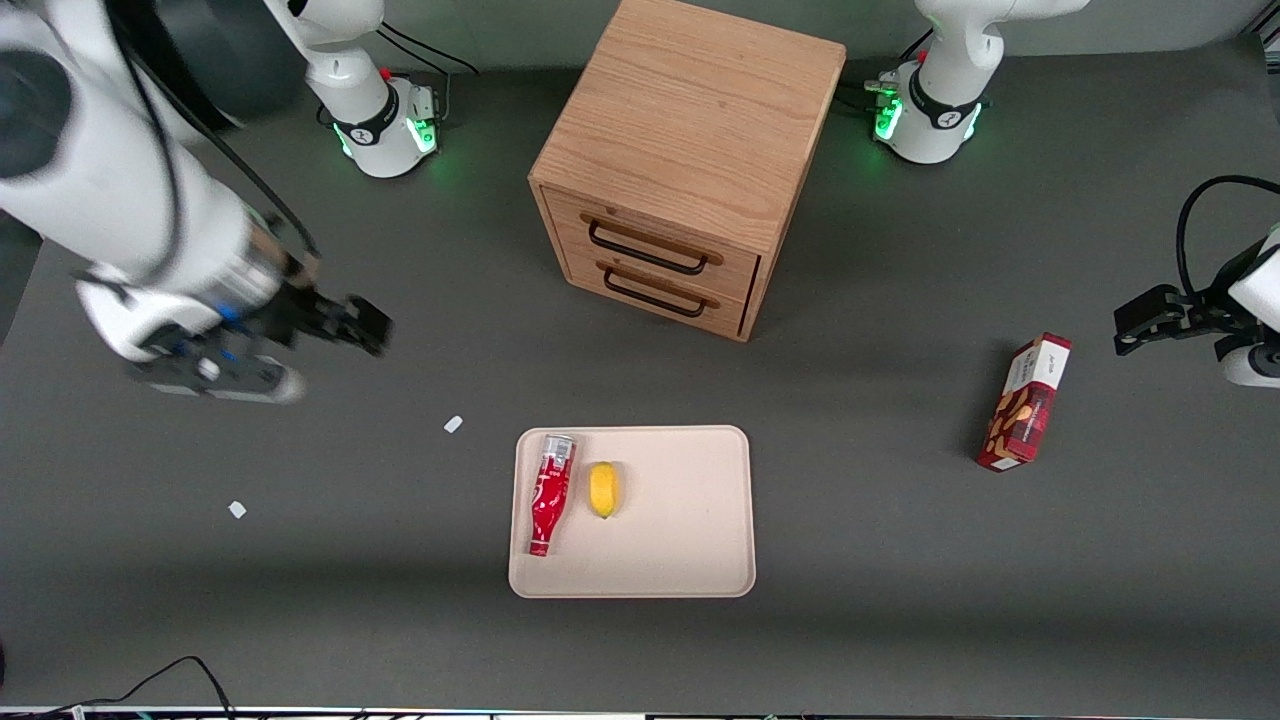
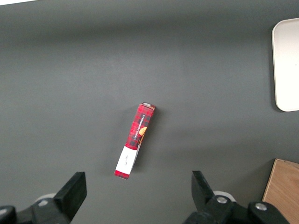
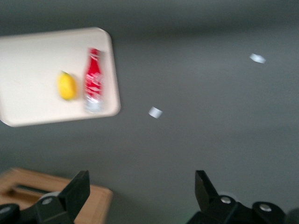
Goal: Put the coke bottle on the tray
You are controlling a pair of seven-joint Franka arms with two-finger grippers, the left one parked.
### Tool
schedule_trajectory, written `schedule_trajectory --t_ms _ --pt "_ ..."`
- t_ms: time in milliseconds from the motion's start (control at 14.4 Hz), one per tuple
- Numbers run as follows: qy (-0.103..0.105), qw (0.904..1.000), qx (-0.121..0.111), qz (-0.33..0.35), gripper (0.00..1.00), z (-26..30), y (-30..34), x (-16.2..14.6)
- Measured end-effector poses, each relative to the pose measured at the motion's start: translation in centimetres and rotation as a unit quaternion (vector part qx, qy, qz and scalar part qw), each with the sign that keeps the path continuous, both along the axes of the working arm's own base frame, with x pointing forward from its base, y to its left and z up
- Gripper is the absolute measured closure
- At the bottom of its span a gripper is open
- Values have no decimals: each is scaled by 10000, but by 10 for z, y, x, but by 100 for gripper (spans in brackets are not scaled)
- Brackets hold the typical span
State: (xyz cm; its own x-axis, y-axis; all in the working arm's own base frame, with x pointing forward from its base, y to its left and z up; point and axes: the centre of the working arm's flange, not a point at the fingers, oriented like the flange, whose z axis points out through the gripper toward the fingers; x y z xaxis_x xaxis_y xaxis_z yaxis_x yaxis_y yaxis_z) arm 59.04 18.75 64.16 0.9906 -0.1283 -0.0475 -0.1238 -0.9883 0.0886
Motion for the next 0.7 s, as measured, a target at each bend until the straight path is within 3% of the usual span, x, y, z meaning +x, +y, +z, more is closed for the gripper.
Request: schedule_trajectory --t_ms 139,348,487,696 --pt "142 9997 -4 -186 0 34 -44 -25" --pt "302 9982 330 -401 0 50 -121 -59" --pt "232 9976 410 -516 0 35 -152 -82" --pt "114 9979 421 -485 0 -4 -151 -113"
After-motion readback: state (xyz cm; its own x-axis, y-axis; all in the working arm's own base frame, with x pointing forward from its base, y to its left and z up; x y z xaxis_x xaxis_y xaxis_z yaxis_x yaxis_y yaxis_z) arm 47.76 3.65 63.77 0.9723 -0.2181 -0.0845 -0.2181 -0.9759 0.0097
